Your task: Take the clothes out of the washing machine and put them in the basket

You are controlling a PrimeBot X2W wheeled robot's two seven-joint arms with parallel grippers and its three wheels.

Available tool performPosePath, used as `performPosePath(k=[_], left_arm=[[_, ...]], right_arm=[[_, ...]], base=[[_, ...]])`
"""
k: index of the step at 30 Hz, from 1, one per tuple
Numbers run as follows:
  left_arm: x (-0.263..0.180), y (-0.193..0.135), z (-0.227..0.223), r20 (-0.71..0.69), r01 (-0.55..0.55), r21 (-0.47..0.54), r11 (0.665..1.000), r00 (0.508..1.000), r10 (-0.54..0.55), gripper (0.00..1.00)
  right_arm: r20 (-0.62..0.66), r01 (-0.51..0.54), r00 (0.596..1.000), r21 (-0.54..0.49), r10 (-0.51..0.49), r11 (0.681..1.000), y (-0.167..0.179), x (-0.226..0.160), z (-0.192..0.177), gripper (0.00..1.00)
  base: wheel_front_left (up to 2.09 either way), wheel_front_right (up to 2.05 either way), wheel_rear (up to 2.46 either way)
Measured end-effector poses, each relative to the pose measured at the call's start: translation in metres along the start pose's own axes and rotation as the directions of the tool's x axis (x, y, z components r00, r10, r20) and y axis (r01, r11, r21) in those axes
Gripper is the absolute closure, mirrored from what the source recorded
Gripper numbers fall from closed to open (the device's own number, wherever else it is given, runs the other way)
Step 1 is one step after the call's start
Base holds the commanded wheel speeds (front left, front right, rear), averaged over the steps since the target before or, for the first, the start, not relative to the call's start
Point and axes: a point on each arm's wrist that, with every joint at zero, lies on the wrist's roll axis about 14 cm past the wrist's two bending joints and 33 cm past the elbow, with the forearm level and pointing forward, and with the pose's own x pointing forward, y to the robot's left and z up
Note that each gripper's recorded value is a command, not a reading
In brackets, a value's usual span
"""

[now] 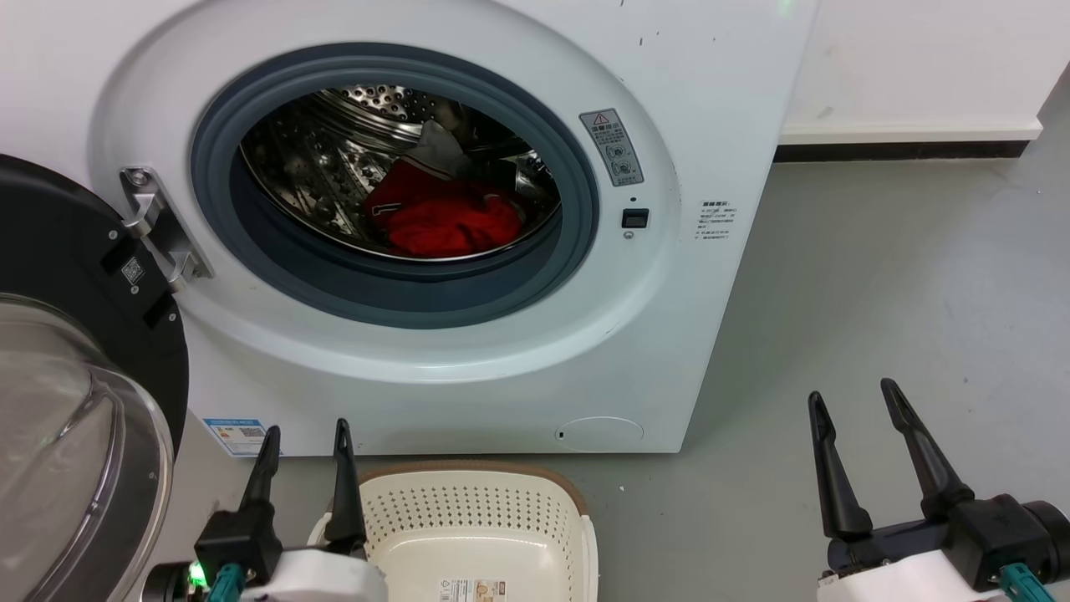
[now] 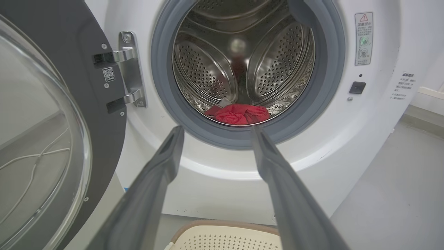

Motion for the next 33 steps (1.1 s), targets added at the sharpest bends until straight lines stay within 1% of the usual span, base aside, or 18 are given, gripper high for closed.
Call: performPosePath(k=[3, 5, 6, 11, 17, 25, 33], left_arm=[[0.009, -0.002, 0.001, 0.005, 0.014, 0.001, 1.000, 1.000, -0.014, 0.00], [0.024, -0.007, 0.002, 0.011, 0.041, 0.006, 0.999, 0.999, -0.041, 0.00], [0.048, -0.015, 0.005, 0.026, 0.080, 0.022, 0.997, 0.996, -0.081, 0.00], [0.096, -0.017, 0.003, 0.023, 0.120, 0.056, 0.991, 0.992, -0.122, 0.00], [0.164, -0.033, 0.000, 0.014, 0.192, 0.111, 0.975, 0.981, -0.195, 0.00], [0.251, -0.052, -0.030, -0.083, 0.256, 0.159, 0.954, 0.966, -0.246, 0.00], [0.310, -0.070, -0.086, -0.285, 0.302, 0.144, 0.942, 0.925, -0.253, 0.00]], right_arm=[[-0.006, -0.001, 1.000, 0.002, 0.001, 1.000, 0.000, 0.001, -0.002, 0.00], [-0.012, -0.002, 1.000, 0.005, 0.002, 1.000, 0.000, 0.004, -0.005, 0.00], [-0.016, 0.002, 1.000, 0.004, -0.002, 1.000, -0.002, 0.010, -0.008, 0.00], [-0.028, 0.016, 0.999, -0.001, -0.016, 1.000, -0.009, 0.023, -0.015, 0.00], [-0.058, 0.046, 0.997, -0.005, -0.046, 0.999, -0.022, 0.036, -0.030, 0.00], [-0.095, 0.100, 0.990, -0.001, -0.100, 0.995, -0.045, 0.053, -0.053, 0.00], [-0.155, 0.156, 0.975, -0.014, -0.156, 0.988, -0.068, 0.061, -0.084, 0.00]], base=[[0.00, 0.00, 0.00], [0.00, 0.00, 0.00], [0.00, 0.00, 0.00], [0.00, 0.00, 0.00], [0.00, 0.00, 0.00], [0.00, 0.00, 0.00], [0.00, 0.00, 0.00]])
